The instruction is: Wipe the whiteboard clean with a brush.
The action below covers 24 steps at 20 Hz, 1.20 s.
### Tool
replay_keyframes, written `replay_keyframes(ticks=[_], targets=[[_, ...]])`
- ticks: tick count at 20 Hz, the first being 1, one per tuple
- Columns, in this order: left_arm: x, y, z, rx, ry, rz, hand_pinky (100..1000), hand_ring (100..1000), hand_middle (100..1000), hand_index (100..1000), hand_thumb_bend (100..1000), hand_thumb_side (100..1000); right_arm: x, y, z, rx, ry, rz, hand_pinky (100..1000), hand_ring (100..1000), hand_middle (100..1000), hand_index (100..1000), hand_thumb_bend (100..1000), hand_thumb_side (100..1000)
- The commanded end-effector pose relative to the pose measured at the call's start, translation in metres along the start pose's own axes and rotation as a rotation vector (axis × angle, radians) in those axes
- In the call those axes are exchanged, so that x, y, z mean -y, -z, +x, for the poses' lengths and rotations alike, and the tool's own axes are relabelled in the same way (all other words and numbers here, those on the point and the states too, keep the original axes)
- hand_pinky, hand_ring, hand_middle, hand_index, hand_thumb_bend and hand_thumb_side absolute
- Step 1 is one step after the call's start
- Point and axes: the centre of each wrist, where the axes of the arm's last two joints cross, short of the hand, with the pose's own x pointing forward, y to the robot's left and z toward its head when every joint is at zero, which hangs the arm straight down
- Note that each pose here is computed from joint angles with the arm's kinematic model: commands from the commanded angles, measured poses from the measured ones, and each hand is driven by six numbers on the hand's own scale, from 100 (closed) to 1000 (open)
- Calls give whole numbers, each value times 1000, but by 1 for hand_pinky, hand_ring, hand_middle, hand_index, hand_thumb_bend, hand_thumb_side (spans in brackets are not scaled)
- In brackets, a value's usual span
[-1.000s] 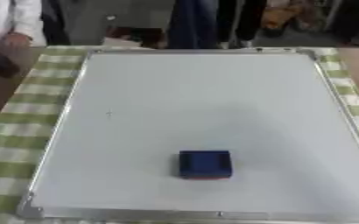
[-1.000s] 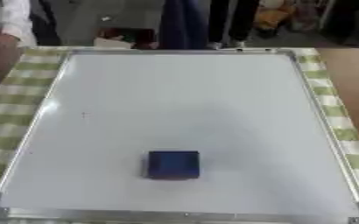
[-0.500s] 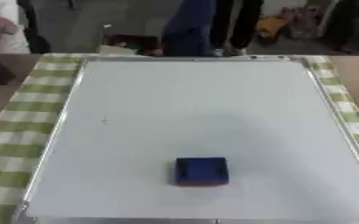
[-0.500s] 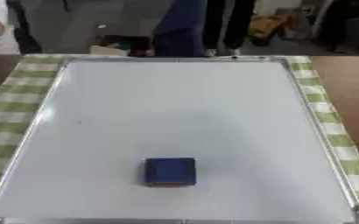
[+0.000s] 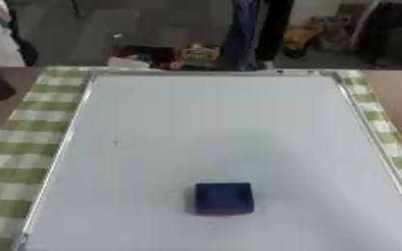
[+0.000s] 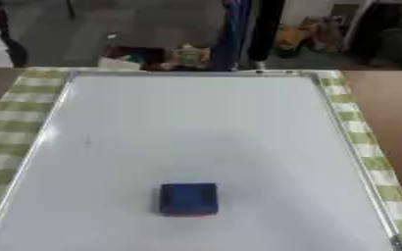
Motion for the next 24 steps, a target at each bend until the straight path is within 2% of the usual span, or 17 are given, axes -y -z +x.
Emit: replay_keyframes(ticks=[1, 2, 5, 9, 12, 13, 16, 19, 24], targets=[[-12, 12, 5, 56, 44, -15, 766, 587, 612, 100, 381, 811, 4, 8, 5, 31, -13, 6, 708, 611, 509, 299, 166, 1000], [-12, 16, 6, 73, 52, -24, 739, 553, 611, 100, 398, 788, 4, 8, 5, 31, -13, 7, 708, 610, 509, 299, 171, 1000], [-12, 30, 9, 127, 89, -65, 609, 407, 577, 100, 381, 811, 4, 7, 5, 31, -12, 11, 708, 610, 508, 299, 167, 1000], [-7, 49, 12, 207, 142, -162, 575, 373, 574, 106, 403, 792, 3, 7, 5, 27, -12, 17, 708, 609, 507, 298, 169, 1000], [0, 62, 10, 230, 161, -214, 618, 473, 642, 100, 430, 768, 3, 7, 5, 24, -10, 21, 709, 608, 505, 285, 166, 1000], [3, 65, 9, 234, 164, -226, 645, 548, 660, 100, 439, 770, 2, 7, 5, 24, -10, 22, 709, 608, 505, 284, 163, 1000], [10, 76, 9, 252, 169, -251, 698, 676, 680, 100, 444, 775, 2, 6, 5, 20, -7, 23, 709, 607, 504, 286, 160, 999], [16, 87, 7, 266, 173, -271, 718, 696, 672, 100, 454, 780, 2, 6, 5, 15, -6, 27, 709, 605, 501, 288, 158, 998], [33, 107, 4, 260, 168, -319, 752, 746, 696, 100, 532, 814, 2, 4, 4, 7, -7, 30, 709, 605, 500, 288, 157, 996]])
